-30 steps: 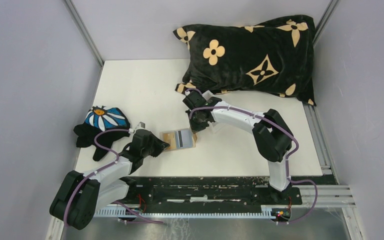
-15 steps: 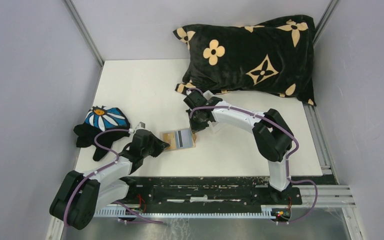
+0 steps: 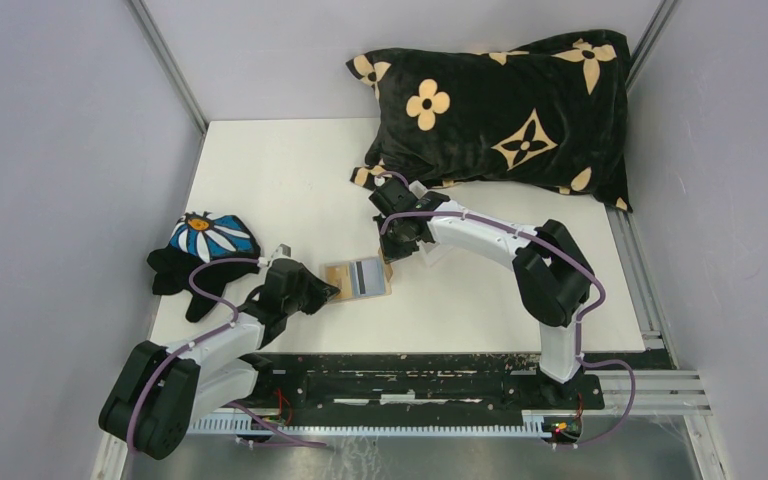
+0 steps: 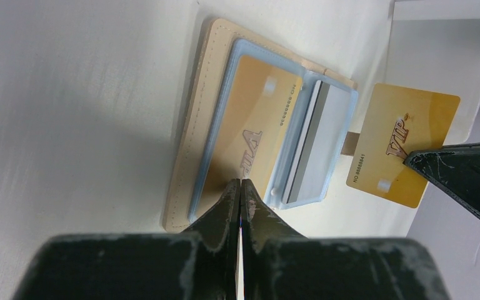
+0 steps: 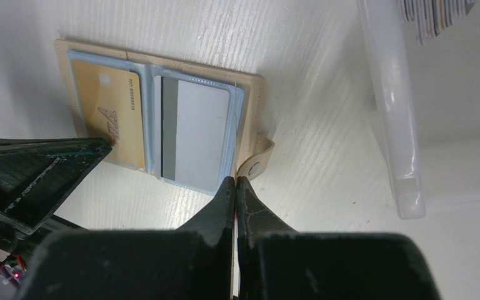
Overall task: Put the credit cards into the card holder
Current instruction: Turn over the card slot in the card holder.
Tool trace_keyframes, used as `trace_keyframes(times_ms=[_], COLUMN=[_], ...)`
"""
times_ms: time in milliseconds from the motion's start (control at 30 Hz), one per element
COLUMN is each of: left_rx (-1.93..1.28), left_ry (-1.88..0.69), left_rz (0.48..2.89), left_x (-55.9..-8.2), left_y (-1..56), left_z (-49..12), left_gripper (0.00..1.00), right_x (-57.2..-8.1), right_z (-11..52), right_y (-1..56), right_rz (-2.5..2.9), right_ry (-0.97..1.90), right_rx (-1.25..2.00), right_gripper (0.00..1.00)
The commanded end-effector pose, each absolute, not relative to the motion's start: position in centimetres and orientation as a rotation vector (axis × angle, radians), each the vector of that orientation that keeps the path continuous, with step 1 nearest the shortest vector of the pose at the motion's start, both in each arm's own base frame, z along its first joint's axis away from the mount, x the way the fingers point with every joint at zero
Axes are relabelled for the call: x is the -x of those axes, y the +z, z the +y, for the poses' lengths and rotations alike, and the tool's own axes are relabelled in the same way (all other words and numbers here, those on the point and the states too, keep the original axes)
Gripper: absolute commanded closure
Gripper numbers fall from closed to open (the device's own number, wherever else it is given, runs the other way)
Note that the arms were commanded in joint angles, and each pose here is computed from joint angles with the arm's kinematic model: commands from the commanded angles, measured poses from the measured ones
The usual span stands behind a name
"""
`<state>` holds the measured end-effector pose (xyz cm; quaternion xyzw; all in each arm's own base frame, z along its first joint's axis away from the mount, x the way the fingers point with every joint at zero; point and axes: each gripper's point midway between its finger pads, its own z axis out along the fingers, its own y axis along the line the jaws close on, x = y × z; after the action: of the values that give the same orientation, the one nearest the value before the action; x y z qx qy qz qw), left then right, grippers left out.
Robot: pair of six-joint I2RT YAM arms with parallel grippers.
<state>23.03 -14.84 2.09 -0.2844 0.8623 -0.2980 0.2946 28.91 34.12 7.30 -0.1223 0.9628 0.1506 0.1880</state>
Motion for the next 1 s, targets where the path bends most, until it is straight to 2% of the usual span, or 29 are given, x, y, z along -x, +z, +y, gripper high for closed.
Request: trace_keyframes(times_ms=[0, 967], left_rx=[0.716, 0.711], left_ry=[-0.733, -0.724], left_rz=[2.309, 2.316], left_x=[-23.0, -23.0], left_y=[1.6, 1.6], left_z=[-14.3, -14.3], left_gripper=[0.96, 0.96], right_x=[-29.7, -29.5], right_z=[34.4, 34.6], right_y=[9.5, 6.3], right_rz=[2.649, 2.726], right_ry=[0.459, 0.471], right_rx=[0.320, 0.300], right_gripper=[0.99, 0.99])
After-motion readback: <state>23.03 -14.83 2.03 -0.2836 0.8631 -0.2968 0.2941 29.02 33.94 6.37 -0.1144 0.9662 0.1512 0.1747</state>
